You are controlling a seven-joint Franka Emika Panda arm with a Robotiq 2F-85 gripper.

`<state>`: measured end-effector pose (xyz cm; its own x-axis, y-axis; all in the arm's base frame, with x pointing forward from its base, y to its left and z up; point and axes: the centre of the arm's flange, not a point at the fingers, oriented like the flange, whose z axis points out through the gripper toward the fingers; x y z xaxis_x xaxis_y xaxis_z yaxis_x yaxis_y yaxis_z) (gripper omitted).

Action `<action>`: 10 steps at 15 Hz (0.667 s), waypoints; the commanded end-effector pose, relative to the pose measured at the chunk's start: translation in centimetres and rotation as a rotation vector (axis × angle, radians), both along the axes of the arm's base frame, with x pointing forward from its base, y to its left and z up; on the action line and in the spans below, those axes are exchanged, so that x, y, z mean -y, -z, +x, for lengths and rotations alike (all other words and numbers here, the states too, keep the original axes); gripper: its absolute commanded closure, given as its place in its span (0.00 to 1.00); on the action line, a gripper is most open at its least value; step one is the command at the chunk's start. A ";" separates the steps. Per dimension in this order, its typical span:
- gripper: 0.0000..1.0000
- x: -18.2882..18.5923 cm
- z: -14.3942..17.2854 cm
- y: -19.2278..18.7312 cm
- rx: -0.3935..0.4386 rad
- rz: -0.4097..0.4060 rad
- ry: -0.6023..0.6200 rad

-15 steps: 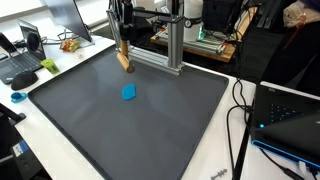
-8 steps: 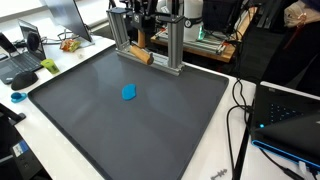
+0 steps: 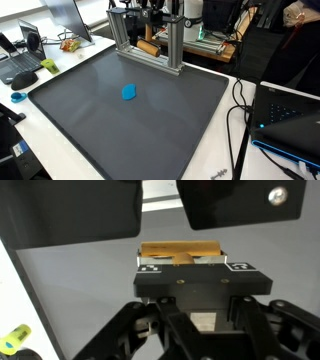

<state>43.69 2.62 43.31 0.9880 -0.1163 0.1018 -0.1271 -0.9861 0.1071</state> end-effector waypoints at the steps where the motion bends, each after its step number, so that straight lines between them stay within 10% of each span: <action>1: 0.78 1.5 -3.4 -1.1 -0.017 0.029 -0.024; 10: 0.78 2.9 -6.4 0.3 -0.055 0.087 -0.020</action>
